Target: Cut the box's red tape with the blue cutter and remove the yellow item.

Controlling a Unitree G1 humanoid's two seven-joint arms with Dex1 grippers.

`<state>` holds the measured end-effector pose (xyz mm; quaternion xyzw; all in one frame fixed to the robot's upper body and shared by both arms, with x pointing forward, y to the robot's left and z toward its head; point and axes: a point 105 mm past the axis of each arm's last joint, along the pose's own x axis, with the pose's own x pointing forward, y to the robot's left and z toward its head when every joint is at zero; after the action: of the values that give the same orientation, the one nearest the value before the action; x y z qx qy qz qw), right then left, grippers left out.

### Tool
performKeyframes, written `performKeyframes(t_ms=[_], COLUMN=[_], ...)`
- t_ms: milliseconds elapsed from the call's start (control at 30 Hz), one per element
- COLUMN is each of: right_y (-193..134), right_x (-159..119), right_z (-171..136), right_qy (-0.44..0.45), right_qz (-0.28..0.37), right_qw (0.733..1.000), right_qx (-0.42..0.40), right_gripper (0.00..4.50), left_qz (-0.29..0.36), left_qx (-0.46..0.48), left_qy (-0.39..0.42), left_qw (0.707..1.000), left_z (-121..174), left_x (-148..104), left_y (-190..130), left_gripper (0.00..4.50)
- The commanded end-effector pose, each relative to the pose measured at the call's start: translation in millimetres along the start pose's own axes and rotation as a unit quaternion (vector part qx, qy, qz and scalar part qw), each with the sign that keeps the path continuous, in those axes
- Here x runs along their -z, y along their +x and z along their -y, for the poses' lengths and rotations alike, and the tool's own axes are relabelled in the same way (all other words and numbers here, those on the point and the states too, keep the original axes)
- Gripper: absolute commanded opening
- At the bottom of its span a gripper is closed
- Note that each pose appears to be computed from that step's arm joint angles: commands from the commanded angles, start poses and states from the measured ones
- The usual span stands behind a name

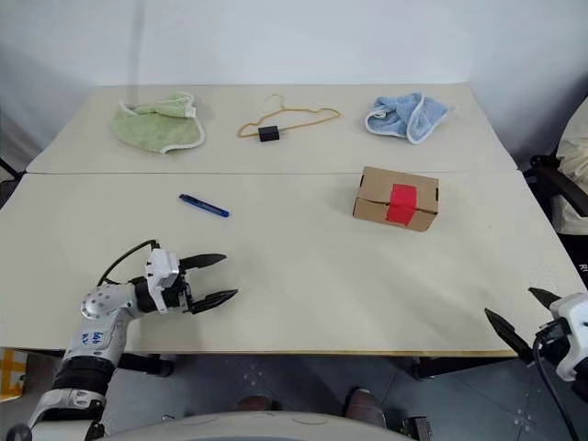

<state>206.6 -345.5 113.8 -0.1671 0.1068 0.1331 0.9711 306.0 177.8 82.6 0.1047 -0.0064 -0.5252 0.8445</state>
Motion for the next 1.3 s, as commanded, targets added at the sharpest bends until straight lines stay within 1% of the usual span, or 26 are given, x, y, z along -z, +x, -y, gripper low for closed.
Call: performKeyframes(t_ms=[33,133,167,233,300,333,367,400,467,533,567,700,767,833,900,1033,1067,1167,1233,1300], right_y=[0,0,0,0,0,-1,-2,-3,-6,-5,-3,5,12,19,27,44,53,82,93,102], right_x=[-7,-9,-9,-10,-10,-10,-11,-12,-15,-15,-14,-13,-16,-19,-24,-34,-38,-39,-47,-52], right_z=[0,1,2,5,7,9,13,16,21,21,21,25,28,34,38,44,45,47,51,53], right_qy=[-0.008,-0.003,-0.002,0.006,0.018,0.023,0.02,0.017,0.019,0.022,0.022,0.055,0.068,0.078,0.086,0.097,0.104,0.135,0.139,0.154], right_qz=[0.013,0.017,0.018,0.019,0.017,0.02,0.021,0.024,0.038,0.039,0.034,0.036,0.041,0.041,0.048,0.062,0.063,0.032,0.042,0.054], right_qw=[1.0,1.0,0.999,0.998,0.997,0.995,0.993,0.991,0.983,0.98,0.98,0.972,0.968,0.963,0.961,0.958,0.959,0.964,0.963,0.961], right_qx=[0.011,0.022,0.028,0.055,0.079,0.093,0.113,0.132,0.177,0.193,0.197,0.227,0.238,0.253,0.26,0.261,0.254,0.229,0.227,0.222], right_gripper=[4.5,4.5,4.5,4.5,4.5,4.5,4.5,4.32,3.87,3.19,2.8,1.41,0.6,0.0,0.0,0.0,0.0,0.0,0.0,0.0], left_qz=[0.004,-0.01,-0.008,-0.016,-0.034,-0.034,-0.02,-0.024,-0.039,-0.032,-0.025,-0.012,-0.005,-0.006,-0.009,-0.002,-0.001,0.012,0.025,0.021], left_qx=[0.007,-0.006,-0.012,-0.057,-0.078,-0.063,-0.033,-0.021,-0.045,-0.059,-0.059,-0.042,-0.039,-0.034,-0.037,-0.043,-0.058,-0.099,-0.116,-0.129], left_qy=[-0.013,-0.023,-0.042,-0.077,-0.089,-0.088,-0.084,-0.071,-0.078,-0.084,-0.083,-0.069,-0.066,-0.062,-0.06,-0.046,-0.047,-0.046,-0.045,-0.051], left_qw=[1.0,1.0,0.999,0.995,0.992,0.994,0.996,0.997,0.995,0.994,0.994,0.997,0.997,0.997,0.997,0.998,0.997,0.994,0.992,0.99], left_z=[3,0,-2,-13,-17,-12,-4,1,-2,-4,-4,10,14,18,19,20,17,10,9,10], left_x=[-2,0,-1,0,3,2,-2,-2,1,-1,-3,-11,-16,-18,-20,-28,-31,-46,-54,-55], left_y=[8,14,15,25,33,39,45,51,69,83,87,132,154,173,188,212,219,237,245,250], left_gripper=[4.47,4.47,4.47,4.47,4.47,4.47,4.47,4.49,4.07,3.59,3.26,1.99,1.31,0.69,0.04,0.01,0.01,0.01,0.01,0.01])
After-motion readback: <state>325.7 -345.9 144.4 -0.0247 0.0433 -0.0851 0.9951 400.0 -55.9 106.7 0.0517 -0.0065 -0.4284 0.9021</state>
